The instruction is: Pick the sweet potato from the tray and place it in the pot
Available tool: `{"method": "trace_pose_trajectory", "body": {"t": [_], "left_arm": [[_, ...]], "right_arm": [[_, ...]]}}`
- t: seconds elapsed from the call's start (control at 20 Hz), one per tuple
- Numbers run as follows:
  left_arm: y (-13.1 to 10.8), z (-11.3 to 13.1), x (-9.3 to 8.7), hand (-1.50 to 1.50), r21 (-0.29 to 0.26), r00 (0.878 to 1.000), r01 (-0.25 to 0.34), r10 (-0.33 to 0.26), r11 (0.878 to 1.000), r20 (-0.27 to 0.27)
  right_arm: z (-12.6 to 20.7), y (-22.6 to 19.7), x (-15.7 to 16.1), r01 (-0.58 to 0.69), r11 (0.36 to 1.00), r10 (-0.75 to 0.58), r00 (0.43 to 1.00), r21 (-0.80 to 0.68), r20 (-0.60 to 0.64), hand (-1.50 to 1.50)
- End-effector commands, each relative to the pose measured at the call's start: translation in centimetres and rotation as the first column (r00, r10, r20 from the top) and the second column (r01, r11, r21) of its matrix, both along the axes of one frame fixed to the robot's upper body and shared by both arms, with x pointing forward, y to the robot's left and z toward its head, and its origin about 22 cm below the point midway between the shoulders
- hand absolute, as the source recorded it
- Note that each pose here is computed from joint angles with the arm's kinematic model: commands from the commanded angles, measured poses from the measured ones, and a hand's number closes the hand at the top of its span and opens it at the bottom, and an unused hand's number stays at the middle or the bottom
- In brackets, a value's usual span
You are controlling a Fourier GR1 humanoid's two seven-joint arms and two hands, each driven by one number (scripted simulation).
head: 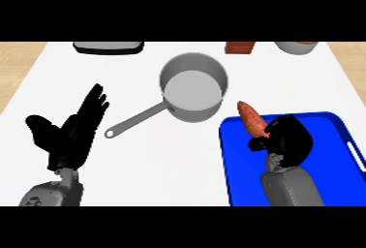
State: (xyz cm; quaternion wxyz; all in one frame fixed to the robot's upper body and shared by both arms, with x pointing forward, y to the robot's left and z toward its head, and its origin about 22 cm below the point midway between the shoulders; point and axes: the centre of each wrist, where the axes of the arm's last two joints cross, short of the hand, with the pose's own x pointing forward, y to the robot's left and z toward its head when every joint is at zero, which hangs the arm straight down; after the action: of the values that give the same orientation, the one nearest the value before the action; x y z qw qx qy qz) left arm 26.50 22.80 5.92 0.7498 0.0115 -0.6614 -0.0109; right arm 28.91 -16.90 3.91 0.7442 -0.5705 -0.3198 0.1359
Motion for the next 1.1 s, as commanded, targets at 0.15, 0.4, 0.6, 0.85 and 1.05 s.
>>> {"method": "trace_pose_trajectory", "body": {"t": [0.15, 0.4, 0.6, 0.85, 1.05], "left_arm": [[-0.2, -0.2, 0.0, 0.00, 0.004, 1.000, 0.017, -0.017, 1.000, -0.016], [-0.8, 0.1, 0.6, 0.00, 0.014, 0.999, 0.051, -0.051, 0.999, -0.012], [-1.1, -0.4, 0.6, 0.00, -0.008, 0.998, 0.058, -0.058, 0.998, -0.006], [-2.0, 0.5, 1.0, 0.00, -0.002, 0.996, 0.094, -0.094, 0.996, 0.012], [-2.6, 0.7, 1.0, 0.00, -0.015, 0.993, 0.116, -0.115, 0.993, 0.024]], "right_arm": [[5.9, 4.8, 0.7, 0.143, 0.976, -0.105, 0.970, -0.164, 0.220, 1.50], [10.7, 8.2, 0.8, 0.148, 0.951, -0.035, 0.923, -0.271, 0.383, 1.50], [13.5, 9.7, 1.1, 0.191, 0.931, -0.032, 0.891, -0.310, 0.453, 1.50], [16.7, 9.9, 2.5, 0.249, 0.915, -0.075, 0.877, -0.317, 0.474, 1.50], [18.3, 9.0, 4.0, 0.302, 0.906, -0.141, 0.875, -0.296, 0.462, 1.50]]}}
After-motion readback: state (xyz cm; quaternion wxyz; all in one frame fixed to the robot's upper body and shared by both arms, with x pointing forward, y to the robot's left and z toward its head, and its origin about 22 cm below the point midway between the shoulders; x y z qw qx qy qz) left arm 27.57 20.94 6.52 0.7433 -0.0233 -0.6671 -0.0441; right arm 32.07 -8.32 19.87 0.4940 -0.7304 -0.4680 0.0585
